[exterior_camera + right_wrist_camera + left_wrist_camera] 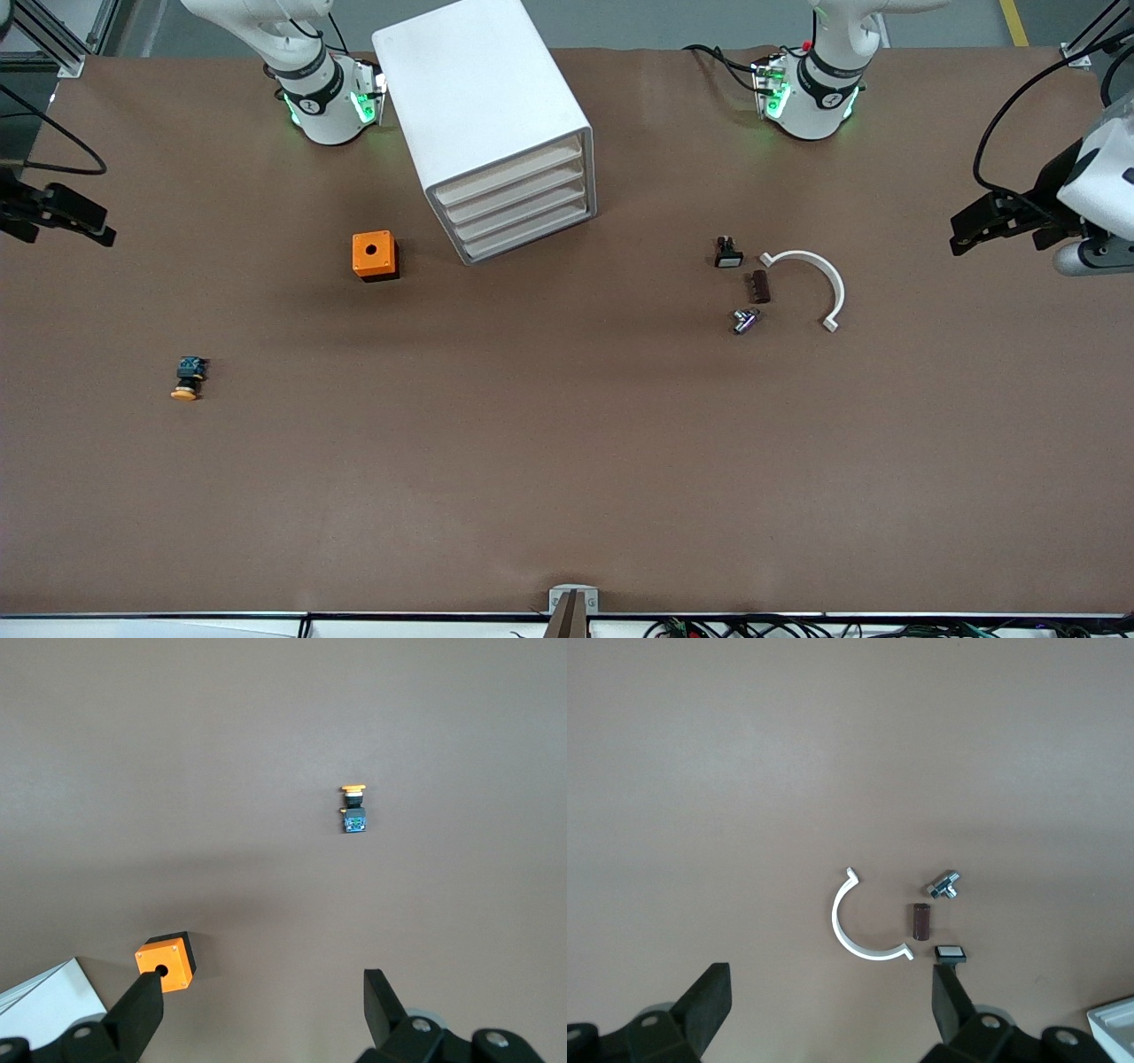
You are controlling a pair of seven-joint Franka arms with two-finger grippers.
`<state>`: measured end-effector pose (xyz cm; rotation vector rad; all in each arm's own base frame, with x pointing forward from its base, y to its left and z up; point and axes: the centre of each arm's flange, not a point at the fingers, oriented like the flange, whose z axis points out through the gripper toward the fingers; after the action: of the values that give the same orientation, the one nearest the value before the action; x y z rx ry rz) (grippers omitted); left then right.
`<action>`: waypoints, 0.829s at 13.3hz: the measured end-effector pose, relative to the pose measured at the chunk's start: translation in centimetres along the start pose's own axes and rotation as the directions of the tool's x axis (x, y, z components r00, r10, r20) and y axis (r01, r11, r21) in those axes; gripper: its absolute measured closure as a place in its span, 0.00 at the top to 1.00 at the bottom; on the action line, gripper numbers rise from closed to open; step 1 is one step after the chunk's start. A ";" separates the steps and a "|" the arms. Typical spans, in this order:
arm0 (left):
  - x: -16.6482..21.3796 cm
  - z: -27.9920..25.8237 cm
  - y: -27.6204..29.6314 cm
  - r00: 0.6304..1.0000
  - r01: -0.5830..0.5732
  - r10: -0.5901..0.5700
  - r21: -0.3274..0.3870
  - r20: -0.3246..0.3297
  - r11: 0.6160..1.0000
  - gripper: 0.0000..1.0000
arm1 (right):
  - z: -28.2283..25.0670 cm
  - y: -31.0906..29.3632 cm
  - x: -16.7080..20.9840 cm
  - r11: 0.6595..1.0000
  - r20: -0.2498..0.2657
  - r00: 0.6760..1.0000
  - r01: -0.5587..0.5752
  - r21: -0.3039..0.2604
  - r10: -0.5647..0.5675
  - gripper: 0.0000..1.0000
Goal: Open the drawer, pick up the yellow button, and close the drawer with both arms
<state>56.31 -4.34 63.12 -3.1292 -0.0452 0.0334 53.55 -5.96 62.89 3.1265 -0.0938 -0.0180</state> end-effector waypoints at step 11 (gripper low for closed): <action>-0.8 -0.3 -1.3 0.997 -0.074 0.074 -0.012 -0.033 0.997 1.00 | -0.6 0.2 -0.1 1.000 0.001 1.000 -0.005 0.000 0.005 1.00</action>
<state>55.46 -3.03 63.47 -3.1421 0.0713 -0.0177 53.49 -6.19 63.48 3.1261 -0.1011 -0.0195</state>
